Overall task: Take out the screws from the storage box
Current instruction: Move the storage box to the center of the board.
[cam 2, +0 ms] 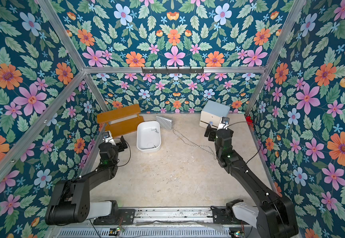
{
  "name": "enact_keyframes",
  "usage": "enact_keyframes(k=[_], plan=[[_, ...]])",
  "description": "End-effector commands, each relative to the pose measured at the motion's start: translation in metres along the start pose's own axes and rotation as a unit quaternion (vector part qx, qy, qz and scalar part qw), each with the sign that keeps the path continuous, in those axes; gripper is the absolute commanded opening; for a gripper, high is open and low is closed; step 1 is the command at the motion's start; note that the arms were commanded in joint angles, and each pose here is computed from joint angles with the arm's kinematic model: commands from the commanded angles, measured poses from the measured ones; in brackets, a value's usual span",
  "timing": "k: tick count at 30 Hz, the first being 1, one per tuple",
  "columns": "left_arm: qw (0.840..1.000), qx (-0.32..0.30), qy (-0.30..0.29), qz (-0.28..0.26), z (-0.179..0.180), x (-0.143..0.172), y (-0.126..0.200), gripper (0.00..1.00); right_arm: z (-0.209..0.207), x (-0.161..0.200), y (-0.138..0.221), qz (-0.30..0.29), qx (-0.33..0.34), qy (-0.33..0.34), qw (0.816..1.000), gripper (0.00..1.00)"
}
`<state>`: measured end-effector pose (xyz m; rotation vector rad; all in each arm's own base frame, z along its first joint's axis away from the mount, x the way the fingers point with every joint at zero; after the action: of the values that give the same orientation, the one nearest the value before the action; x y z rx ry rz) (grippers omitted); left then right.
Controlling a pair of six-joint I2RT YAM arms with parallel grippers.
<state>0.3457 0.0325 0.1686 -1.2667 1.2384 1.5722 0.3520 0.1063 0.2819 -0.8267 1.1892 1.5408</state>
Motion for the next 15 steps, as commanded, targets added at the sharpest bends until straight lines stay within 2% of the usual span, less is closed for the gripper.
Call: enact_keyframes(k=[1,5,6,9,12,15], plan=[[1.000,-0.018,0.017,0.013,0.007,0.004,0.007,0.99,0.024,0.053,0.003,0.172,0.027,0.034,0.984,1.00],[0.999,-0.031,0.020,0.024,0.010,0.005,0.007,0.99,0.087,0.081,-0.014,0.294,0.026,0.081,0.952,0.93],[0.999,-0.031,0.019,0.027,0.009,0.005,0.005,0.99,0.099,0.100,-0.023,0.326,0.039,0.095,0.940,0.93],[0.999,-0.023,0.009,0.046,0.005,0.007,-0.005,0.99,0.135,0.126,-0.034,0.368,0.012,0.096,0.925,0.87],[0.997,-0.025,-0.002,0.070,0.003,0.011,-0.014,0.99,0.160,0.146,-0.045,0.411,-0.016,0.066,0.909,0.79],[0.997,-0.020,0.001,0.071,0.001,0.011,-0.015,0.99,0.177,0.160,-0.053,0.441,-0.017,0.077,0.894,0.74]])
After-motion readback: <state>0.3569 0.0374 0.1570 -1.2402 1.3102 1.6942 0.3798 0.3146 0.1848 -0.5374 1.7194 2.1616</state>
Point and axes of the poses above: each gripper's point midway between its finger pads, its own y axis back along the fingers, its own z axis along the line the jaws close on, x = y × z, the point moved 4 cm from there along y, back along the fingers, and after that the axes turned 6 degrees about -y, right-handed, at the moved point
